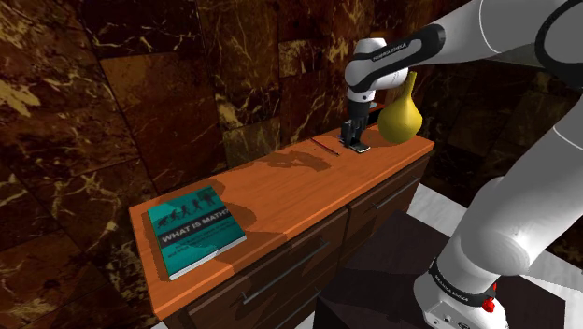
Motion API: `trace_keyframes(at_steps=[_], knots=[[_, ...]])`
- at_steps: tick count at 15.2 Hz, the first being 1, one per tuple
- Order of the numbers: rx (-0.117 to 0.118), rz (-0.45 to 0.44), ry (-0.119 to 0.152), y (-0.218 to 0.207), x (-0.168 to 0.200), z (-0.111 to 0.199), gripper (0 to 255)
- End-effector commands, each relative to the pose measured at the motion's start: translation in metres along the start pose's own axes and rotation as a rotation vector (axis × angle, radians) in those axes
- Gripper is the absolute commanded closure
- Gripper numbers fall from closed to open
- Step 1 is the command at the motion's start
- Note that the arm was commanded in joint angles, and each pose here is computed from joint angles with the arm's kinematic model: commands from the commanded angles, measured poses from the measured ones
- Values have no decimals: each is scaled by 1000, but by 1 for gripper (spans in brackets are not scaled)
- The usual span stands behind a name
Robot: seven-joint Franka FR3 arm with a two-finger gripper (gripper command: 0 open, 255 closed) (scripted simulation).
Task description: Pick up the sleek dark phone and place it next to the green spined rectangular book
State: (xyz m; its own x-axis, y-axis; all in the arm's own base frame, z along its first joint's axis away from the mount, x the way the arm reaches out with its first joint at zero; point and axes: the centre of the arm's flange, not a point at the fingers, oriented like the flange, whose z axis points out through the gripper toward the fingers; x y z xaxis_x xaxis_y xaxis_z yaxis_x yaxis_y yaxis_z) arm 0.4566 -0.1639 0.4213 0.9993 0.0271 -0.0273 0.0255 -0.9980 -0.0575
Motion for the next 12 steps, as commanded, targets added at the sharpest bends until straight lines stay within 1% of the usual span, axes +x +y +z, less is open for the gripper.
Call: trace_keyframes(at_steps=[1,12], knots=[[0,1,0,-28,8,0,255],[0,1,0,-166,55,7,255]])
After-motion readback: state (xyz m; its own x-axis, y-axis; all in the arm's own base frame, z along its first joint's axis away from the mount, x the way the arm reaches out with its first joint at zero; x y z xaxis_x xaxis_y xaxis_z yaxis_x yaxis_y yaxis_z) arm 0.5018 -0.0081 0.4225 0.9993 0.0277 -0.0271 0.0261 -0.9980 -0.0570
